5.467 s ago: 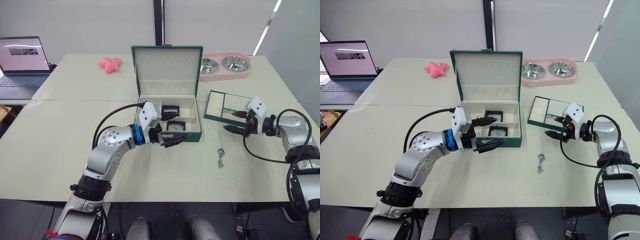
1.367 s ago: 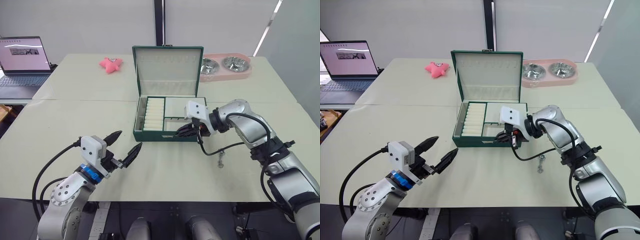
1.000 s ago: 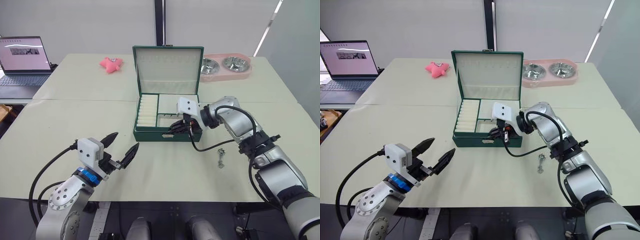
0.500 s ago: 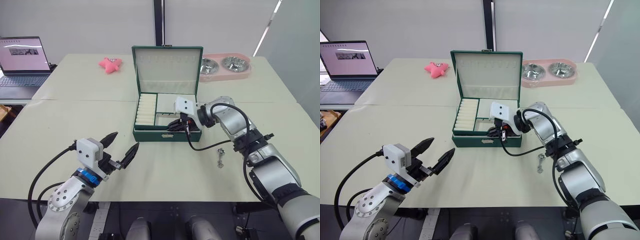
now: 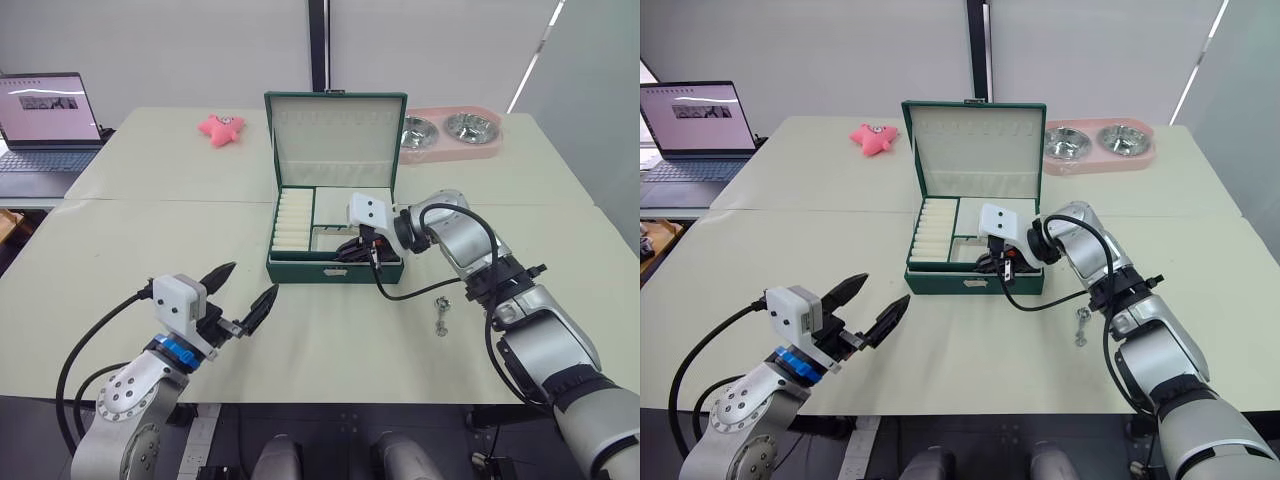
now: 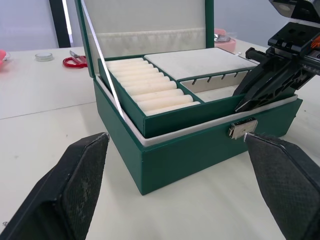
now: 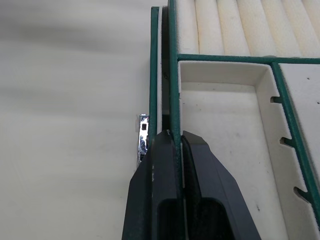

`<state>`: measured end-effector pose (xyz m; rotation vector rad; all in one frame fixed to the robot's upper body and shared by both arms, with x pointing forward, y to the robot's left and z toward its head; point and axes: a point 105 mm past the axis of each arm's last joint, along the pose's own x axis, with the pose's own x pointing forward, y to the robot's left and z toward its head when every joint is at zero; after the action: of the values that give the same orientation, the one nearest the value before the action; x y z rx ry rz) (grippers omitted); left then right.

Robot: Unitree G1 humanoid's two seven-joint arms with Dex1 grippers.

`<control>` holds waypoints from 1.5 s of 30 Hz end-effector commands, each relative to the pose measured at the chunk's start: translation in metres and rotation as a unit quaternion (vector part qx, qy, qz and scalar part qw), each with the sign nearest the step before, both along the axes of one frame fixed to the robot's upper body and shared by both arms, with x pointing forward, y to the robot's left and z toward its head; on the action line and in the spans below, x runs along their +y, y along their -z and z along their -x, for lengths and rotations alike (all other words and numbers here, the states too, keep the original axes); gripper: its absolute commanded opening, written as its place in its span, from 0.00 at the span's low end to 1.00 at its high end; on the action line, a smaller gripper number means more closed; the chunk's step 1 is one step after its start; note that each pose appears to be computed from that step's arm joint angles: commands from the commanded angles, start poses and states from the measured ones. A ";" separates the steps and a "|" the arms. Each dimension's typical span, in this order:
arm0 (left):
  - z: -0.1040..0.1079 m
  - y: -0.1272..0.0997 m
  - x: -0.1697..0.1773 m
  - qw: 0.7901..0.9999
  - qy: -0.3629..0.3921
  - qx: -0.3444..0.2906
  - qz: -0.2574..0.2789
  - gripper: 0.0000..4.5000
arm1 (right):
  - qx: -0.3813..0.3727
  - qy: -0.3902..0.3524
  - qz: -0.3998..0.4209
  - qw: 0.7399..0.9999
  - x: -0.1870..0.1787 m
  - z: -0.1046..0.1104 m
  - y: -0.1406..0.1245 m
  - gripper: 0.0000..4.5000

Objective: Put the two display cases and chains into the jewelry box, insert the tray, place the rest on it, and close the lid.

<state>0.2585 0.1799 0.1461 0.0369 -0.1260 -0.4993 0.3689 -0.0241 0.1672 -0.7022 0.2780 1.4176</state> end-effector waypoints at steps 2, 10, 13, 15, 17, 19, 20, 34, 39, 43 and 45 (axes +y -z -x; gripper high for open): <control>0.002 -0.010 -0.003 1.000 0.004 -0.020 -0.002 1.00 | -0.011 -0.015 0.002 1.000 0.002 0.004 -0.012 0.01; 0.001 -0.011 -0.003 1.000 0.004 -0.020 -0.001 1.00 | -0.004 -0.018 -0.002 1.000 0.004 0.005 -0.014 0.01; 0.000 -0.011 -0.003 1.000 0.004 -0.021 0.000 1.00 | -0.003 -0.019 -0.003 1.000 0.005 0.005 -0.014 0.01; 0.000 -0.011 -0.003 1.000 0.004 -0.021 0.000 1.00 | -0.003 -0.020 -0.004 1.000 0.005 0.006 -0.014 0.01; 0.000 -0.011 -0.003 1.000 0.003 -0.021 -0.001 1.00 | -0.002 -0.020 -0.005 1.000 0.006 0.005 -0.014 0.01; 0.000 -0.011 -0.003 1.000 0.002 -0.021 -0.001 1.00 | -0.003 -0.020 -0.005 1.000 0.006 0.005 -0.013 0.01; 0.000 -0.011 -0.003 1.000 0.002 -0.021 -0.001 1.00 | -0.002 -0.020 -0.005 1.000 0.006 0.004 -0.013 0.01; -0.002 -0.011 -0.003 1.000 0.001 -0.020 0.000 1.00 | -0.003 -0.024 -0.006 1.000 0.009 0.002 -0.010 0.01; -0.002 -0.012 -0.004 1.000 0.001 -0.020 0.000 1.00 | -0.004 -0.024 -0.004 1.000 0.008 0.001 -0.010 0.01; -0.002 -0.012 -0.004 1.000 0.001 -0.020 0.001 1.00 | -0.003 -0.023 -0.008 1.000 0.009 0.000 -0.011 0.01; -0.002 -0.012 -0.004 1.000 0.000 -0.021 0.001 1.00 | -0.008 -0.016 -0.023 1.000 0.010 -0.003 -0.017 0.13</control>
<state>0.2623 0.1789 0.1488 0.0349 -0.1295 -0.4910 0.3706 -0.0204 0.1673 -0.6911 0.2903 1.4443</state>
